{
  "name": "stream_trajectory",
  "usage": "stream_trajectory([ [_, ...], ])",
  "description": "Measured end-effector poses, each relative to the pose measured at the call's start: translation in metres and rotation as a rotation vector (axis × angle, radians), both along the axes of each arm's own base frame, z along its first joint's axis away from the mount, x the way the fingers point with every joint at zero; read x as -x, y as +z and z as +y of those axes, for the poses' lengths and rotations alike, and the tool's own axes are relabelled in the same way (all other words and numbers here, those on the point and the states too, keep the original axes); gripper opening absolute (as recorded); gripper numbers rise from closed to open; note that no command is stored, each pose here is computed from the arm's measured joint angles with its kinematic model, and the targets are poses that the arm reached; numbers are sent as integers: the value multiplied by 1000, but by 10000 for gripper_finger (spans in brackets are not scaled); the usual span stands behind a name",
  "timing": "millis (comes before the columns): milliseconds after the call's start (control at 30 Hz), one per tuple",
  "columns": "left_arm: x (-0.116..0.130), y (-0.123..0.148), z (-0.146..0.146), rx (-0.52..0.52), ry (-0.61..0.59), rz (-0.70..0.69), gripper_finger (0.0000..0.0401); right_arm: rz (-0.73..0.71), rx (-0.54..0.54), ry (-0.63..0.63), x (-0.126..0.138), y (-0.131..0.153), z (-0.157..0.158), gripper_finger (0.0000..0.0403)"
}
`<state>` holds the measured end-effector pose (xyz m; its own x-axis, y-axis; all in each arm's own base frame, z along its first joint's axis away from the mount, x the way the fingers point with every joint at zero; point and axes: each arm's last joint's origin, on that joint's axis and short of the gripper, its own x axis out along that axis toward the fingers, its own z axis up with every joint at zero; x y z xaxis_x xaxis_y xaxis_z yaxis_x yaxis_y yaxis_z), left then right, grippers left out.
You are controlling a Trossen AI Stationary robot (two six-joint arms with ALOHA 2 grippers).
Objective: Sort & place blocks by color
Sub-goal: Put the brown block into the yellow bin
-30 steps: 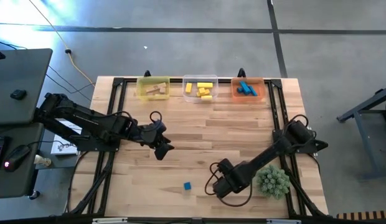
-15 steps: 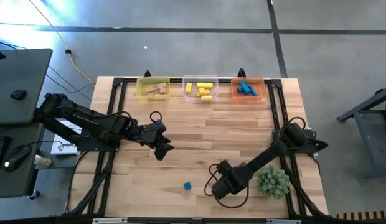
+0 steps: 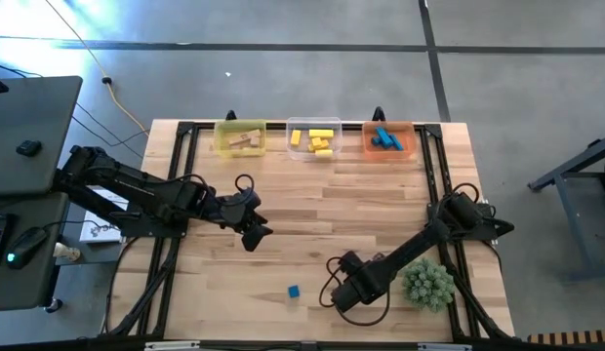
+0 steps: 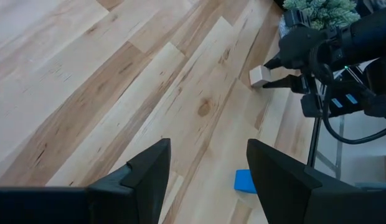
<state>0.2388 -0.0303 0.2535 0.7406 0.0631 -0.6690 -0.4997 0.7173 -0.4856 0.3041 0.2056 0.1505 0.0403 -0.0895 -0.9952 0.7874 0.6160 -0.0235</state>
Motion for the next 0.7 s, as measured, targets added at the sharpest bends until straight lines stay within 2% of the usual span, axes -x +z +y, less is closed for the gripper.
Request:
stream_trajectory([
  [300, 0, 0, 2, 16, 19, -1, 202, -38, -15, 131, -16, 11, -7, 110],
  [533, -1, 0, 15, 64, 108, -6, 202, -86, 29, 305, -45, 27, -37, 110],
  [700, -2, 0, 30, 31, 69, 5, 202, -98, 48, 420, -63, 36, -66, 110],
])
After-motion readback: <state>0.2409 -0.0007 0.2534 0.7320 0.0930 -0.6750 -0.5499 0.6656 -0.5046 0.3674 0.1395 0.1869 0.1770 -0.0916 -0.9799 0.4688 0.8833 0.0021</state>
